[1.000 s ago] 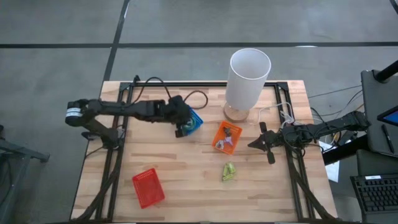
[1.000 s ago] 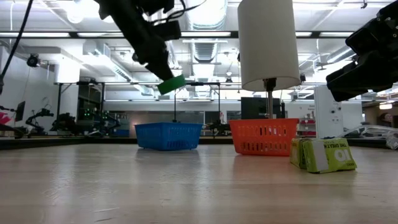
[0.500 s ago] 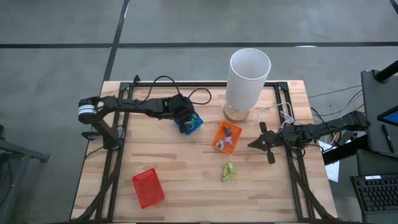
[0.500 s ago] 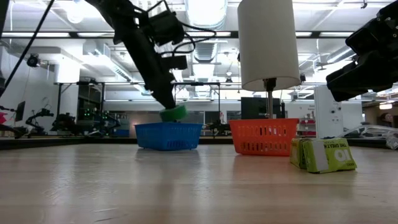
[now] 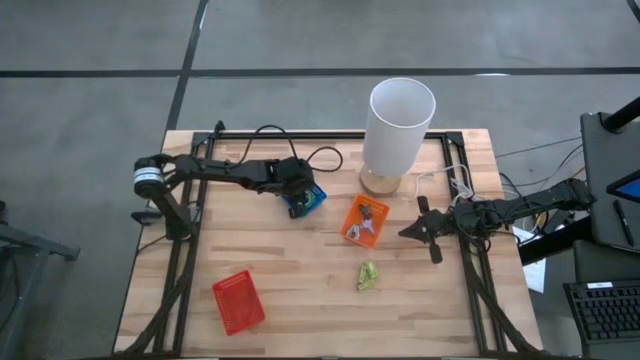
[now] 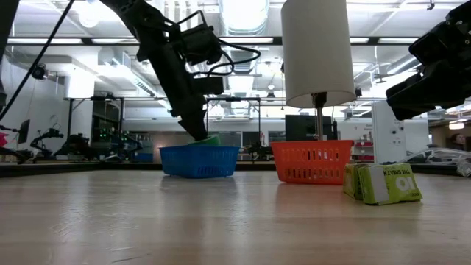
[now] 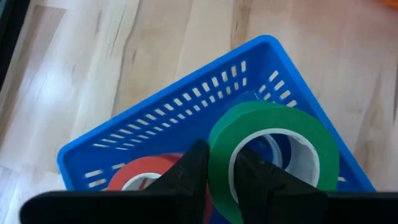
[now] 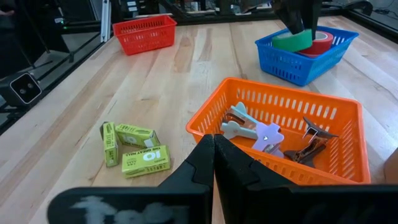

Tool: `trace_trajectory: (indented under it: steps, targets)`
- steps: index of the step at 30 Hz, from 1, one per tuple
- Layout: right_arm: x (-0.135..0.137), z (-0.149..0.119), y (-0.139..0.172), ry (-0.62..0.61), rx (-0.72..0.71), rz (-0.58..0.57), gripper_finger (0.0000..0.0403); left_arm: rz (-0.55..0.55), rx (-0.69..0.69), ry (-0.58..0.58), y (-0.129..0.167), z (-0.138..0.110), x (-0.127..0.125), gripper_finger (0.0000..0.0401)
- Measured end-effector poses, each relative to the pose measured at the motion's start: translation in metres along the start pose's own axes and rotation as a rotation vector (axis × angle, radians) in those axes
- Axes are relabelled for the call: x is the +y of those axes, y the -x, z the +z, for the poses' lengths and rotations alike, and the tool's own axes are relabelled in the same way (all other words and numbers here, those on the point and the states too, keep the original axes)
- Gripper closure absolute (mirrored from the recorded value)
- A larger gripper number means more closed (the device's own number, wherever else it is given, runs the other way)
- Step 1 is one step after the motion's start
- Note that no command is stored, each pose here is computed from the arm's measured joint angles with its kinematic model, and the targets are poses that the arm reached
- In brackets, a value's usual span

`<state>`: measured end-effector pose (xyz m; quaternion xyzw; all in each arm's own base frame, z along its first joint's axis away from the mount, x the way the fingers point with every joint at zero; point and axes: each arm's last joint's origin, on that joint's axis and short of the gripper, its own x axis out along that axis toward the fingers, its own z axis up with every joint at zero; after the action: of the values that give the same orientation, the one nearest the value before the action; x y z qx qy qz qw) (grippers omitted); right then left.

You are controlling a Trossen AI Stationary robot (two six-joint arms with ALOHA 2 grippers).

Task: Pick and place Stapler, Stapler remover, tape
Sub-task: Put the green tape into the blue basket, then put the green staple boxed into the red basket

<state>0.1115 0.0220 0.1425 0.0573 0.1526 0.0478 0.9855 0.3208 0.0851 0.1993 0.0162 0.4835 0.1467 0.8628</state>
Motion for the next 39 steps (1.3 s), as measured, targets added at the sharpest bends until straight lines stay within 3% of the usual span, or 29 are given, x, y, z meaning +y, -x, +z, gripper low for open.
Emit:
trace_trajectory:
  steps: [11, 20, 27, 30, 34, 39]
  targets:
    - [0.0, 0.0, 0.0, 0.0, 0.0, 0.0, 0.0394, -0.039, 0.027, 0.004, -0.007, -0.003, -0.002, 0.0313]
    - [0.0, 0.0, 0.0, 0.0, 0.0, 0.0, 0.0394, 0.008, 0.052, 0.01, -0.008, -0.005, -0.001, 0.0261]
    - [0.0, 0.0, 0.0, 0.0, 0.0, 0.0, 0.0394, 0.016, -0.015, -0.001, 0.013, 0.004, 0.002, 0.0248]
    - [0.0, 0.0, 0.0, 0.0, 0.0, 0.0, 0.0394, 0.006, -0.065, 0.053, 0.027, 0.008, 0.001, 0.0247]
    - [0.0, 0.0, 0.0, 0.0, -0.001, 0.0, 0.0394, -0.065, -0.141, 0.118, 0.042, 0.013, -0.012, 0.0248]
    - [0.0, 0.0, 0.0, 0.0, -0.001, 0.0, 0.0394, -0.144, -0.244, 0.106, 0.056, 0.021, -0.044, 0.0248]
